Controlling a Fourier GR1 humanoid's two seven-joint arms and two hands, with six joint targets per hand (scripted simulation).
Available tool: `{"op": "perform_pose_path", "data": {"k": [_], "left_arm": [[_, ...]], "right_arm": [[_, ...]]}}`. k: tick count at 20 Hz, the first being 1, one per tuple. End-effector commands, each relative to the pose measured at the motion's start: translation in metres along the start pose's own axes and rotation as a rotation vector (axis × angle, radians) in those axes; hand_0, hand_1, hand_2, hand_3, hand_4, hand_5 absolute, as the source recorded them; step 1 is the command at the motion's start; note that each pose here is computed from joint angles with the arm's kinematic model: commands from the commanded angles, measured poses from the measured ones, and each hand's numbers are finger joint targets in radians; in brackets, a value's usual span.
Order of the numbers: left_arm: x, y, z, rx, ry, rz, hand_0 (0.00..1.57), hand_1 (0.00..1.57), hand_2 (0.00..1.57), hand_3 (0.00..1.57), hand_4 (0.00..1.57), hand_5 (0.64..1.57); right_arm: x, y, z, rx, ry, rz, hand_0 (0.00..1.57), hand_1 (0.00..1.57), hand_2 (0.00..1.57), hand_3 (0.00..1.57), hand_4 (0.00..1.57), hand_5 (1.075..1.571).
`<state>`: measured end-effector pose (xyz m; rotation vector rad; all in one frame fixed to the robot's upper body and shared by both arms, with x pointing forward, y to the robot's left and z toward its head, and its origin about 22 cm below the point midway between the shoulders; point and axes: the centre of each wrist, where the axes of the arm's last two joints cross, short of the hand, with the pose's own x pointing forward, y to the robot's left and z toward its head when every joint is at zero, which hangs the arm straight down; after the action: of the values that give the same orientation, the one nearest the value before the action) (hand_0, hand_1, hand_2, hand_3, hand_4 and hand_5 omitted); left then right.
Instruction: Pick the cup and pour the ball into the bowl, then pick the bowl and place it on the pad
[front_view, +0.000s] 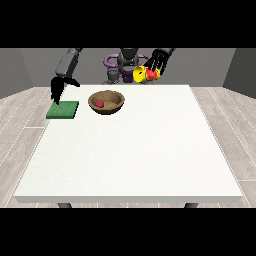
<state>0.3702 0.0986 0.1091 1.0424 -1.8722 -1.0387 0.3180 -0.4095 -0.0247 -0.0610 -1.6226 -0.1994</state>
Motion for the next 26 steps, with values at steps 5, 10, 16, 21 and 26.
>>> {"op": "perform_pose_path", "data": {"k": [5, 10, 16, 21, 26], "left_arm": [[-0.044, 0.0, 0.014, 0.117, 0.125, 0.54, 0.96, 0.96, 0.93, 0.63, 0.86, 1.54], [-0.055, -0.01, 0.023, 0.21, 0.166, 0.8, 0.0, 0.0, 0.0, 0.0, 0.4, 1.548], [-0.086, -0.038, 0.046, 0.136, 0.227, 0.87, 0.0, 0.0, 0.0, 0.0, 0.0, 1.519], [-0.083, -0.033, 0.037, 0.124, 0.241, 0.886, 0.0, 0.0, 0.0, 0.0, 0.0, 1.533], [-0.071, -0.038, 0.052, 0.077, 0.196, 0.902, 0.0, 0.0, 0.0, 0.0, 0.0, 1.549]], "right_arm": [[-0.002, 0.05, -0.016, 0.041, -0.077, -0.092, 0.0, 0.0, 0.0, 0.0, 0.36, 1.569], [0.017, 0.079, -0.036, 0.134, -0.092, -0.082, 0.0, 0.0, 0.0, 0.0, 0.42, 1.566], [-0.012, 0.127, -0.021, 0.172, 0.02, -0.053, 0.0, 0.0, 0.0, 0.0, 0.11, 1.541], [-0.026, 0.118, -0.013, 0.183, 0.049, -0.049, 0.0, 0.0, 0.0, 0.0, 0.03, 1.542], [-0.062, 0.113, 0.012, 0.132, 0.086, -0.09, 0.0, 0.0, 0.0, 0.0, 0.25, 1.55]]}}
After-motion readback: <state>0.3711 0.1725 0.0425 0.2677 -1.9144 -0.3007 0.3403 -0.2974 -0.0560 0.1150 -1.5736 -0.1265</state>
